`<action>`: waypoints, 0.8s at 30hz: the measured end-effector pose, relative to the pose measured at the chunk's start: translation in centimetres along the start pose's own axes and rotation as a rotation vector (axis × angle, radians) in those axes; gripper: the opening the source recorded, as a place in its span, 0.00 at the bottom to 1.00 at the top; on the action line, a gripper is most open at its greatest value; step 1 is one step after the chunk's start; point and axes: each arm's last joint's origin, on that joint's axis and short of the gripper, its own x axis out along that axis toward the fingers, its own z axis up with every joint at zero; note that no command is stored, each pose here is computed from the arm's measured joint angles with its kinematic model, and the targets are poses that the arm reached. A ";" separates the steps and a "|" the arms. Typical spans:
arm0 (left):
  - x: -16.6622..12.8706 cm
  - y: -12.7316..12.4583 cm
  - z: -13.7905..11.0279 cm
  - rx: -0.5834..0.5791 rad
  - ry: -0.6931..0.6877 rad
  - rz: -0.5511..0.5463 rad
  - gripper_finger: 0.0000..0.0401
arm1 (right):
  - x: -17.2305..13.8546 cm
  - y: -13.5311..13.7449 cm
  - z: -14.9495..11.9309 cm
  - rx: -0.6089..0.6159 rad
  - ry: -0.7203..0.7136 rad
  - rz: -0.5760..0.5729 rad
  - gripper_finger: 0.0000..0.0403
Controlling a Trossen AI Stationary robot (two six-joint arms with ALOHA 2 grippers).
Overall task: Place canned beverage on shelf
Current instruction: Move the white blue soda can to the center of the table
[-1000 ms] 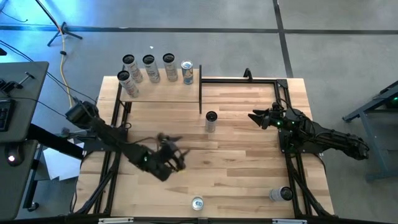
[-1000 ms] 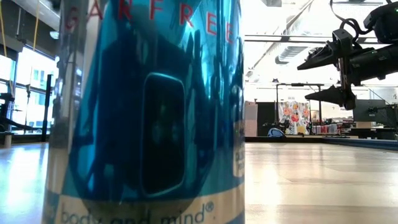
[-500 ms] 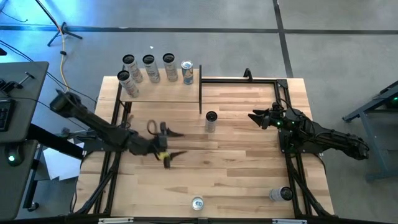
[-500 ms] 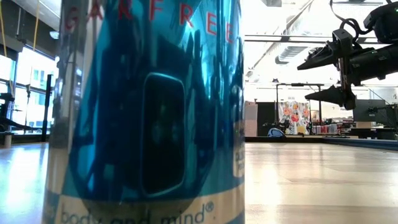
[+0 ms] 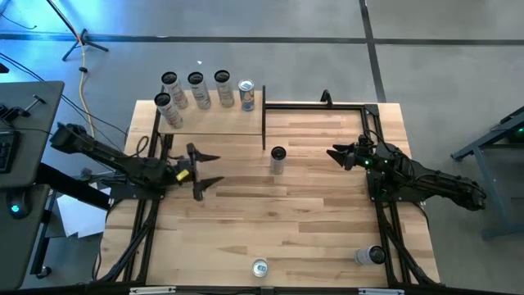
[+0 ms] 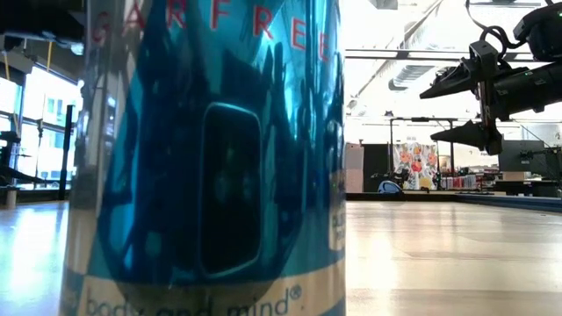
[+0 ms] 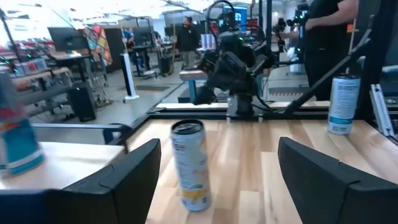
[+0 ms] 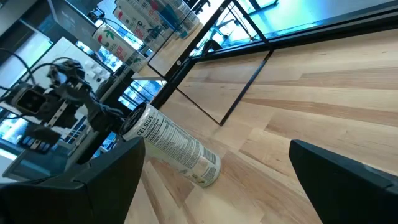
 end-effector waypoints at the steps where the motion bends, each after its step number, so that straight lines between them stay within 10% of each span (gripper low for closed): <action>1: -0.3 0.3 -0.2 0.005 -0.008 0.005 0.73 | 0.0 0.0 0.0 0.000 0.000 0.000 0.96; 24: -3.7 2.9 -0.4 0.091 -0.047 0.045 0.73 | 0.0 0.0 0.0 0.000 0.000 0.000 0.96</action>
